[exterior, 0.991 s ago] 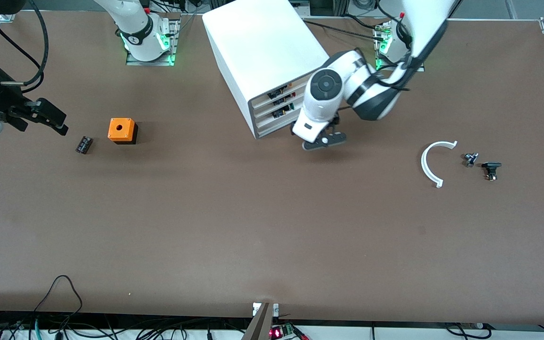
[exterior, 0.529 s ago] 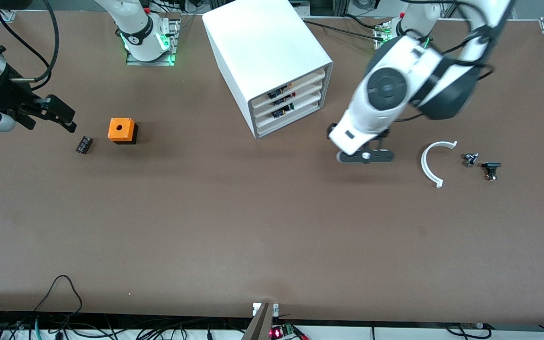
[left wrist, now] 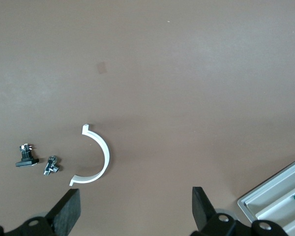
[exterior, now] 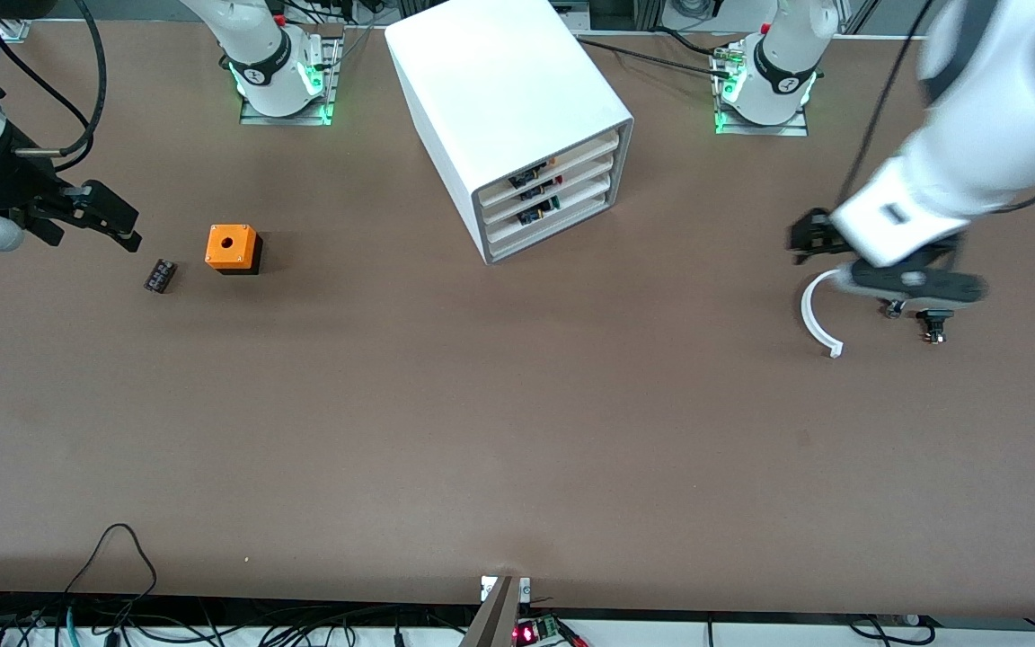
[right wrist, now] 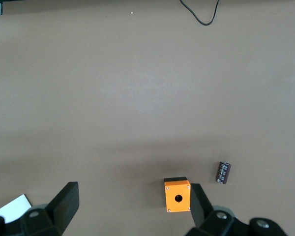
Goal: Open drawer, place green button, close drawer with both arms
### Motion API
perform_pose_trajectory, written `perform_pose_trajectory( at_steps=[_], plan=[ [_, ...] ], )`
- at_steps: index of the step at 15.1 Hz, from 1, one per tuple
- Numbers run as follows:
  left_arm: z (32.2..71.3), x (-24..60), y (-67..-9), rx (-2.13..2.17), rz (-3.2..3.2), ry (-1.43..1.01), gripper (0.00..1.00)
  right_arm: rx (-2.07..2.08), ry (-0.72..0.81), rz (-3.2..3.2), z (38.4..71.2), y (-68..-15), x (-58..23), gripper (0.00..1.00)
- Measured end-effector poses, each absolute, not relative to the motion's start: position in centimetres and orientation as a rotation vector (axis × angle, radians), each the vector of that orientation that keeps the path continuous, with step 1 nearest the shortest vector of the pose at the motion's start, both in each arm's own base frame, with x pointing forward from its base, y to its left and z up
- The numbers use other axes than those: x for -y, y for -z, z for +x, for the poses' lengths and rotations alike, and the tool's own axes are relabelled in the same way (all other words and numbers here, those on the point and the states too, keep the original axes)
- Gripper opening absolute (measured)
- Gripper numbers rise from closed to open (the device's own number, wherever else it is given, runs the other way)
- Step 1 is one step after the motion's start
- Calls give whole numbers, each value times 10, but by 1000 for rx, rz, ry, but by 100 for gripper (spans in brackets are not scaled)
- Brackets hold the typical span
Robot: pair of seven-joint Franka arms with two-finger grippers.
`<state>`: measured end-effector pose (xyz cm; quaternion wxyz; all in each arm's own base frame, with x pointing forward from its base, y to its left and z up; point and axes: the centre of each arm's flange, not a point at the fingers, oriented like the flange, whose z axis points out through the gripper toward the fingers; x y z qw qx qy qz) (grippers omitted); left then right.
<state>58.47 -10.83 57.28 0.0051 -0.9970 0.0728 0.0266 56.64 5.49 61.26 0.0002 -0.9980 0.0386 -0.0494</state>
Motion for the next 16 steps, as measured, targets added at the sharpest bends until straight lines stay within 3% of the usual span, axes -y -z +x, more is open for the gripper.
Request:
perform_pose_trajectory(
  at_steps=[5,16],
  plan=[
    [560,62,-576,-161,-3142,56,100,-66,98,-3145,562,-610,-55,100],
    [547,55,-576,-152,-3140,-19,100,-48,93,-3146,562,-609,-56,100]
  ],
)
